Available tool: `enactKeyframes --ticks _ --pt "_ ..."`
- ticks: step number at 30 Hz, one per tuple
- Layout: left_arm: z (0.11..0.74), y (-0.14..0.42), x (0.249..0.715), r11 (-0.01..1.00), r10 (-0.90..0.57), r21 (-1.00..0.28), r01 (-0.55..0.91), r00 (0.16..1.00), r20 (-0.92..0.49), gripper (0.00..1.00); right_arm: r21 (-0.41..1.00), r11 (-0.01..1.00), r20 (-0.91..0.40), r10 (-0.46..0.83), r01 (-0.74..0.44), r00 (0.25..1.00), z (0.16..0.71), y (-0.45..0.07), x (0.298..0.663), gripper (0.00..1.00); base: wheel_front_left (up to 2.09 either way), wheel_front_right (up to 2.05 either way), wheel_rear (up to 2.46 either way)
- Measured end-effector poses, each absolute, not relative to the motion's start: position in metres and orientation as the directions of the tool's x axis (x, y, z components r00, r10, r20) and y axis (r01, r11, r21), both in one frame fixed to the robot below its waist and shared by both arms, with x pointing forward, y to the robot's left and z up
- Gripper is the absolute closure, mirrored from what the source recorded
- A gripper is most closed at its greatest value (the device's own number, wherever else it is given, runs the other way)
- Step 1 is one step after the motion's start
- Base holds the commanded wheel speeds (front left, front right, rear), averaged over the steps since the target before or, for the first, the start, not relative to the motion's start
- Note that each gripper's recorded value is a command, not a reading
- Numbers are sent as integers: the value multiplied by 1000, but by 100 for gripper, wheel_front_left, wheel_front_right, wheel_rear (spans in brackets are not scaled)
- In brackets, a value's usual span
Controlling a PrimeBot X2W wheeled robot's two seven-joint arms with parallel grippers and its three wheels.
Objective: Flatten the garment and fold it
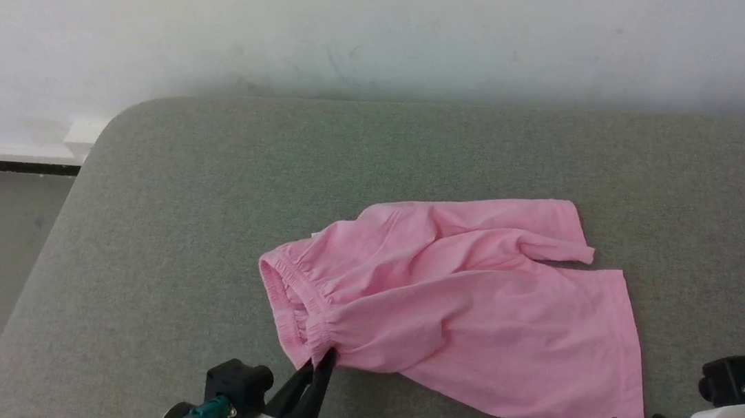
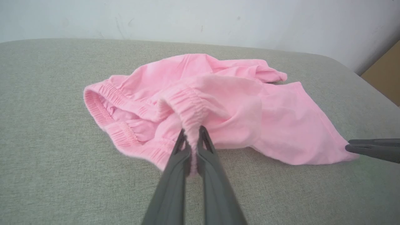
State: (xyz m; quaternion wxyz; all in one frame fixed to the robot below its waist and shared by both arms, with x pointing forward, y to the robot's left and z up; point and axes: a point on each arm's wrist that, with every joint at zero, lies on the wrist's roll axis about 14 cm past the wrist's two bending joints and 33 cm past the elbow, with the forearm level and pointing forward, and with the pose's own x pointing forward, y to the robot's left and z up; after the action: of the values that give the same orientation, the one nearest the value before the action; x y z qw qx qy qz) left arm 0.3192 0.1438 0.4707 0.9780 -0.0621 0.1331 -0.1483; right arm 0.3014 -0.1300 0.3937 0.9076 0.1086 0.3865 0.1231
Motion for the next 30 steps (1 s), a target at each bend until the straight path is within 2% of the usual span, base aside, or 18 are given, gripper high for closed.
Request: enactKeyframes --ticks 11,12,13,17,20,26,30 --pt "458 143 315 949 -303 -173 263 914 -271 100 308 935 -731 352 -178 585 374 -111 292 0 0 0 0" --pt "457 143 315 950 -300 -175 259 914 -272 100 308 933 -738 358 -187 572 373 -108 291 64 0 0 0" --pt "455 144 315 951 -297 -176 256 914 -276 100 309 931 -741 364 -194 564 372 -106 290 100 0 0 0" --pt "450 146 312 952 -293 -176 250 912 -287 100 312 926 -751 377 -211 542 369 -101 288 100 0 0 0" --pt "450 148 312 953 -291 -171 250 914 -284 100 307 932 -746 363 -194 559 372 -108 291 100 0 0 0" --pt "461 146 313 948 -311 -158 278 916 -252 100 214 968 -676 243 -130 696 400 -160 324 100 0 0 0" --pt "479 139 314 935 -350 -136 327 913 -210 100 195 970 -564 233 -146 792 441 -175 348 100 0 0 0"
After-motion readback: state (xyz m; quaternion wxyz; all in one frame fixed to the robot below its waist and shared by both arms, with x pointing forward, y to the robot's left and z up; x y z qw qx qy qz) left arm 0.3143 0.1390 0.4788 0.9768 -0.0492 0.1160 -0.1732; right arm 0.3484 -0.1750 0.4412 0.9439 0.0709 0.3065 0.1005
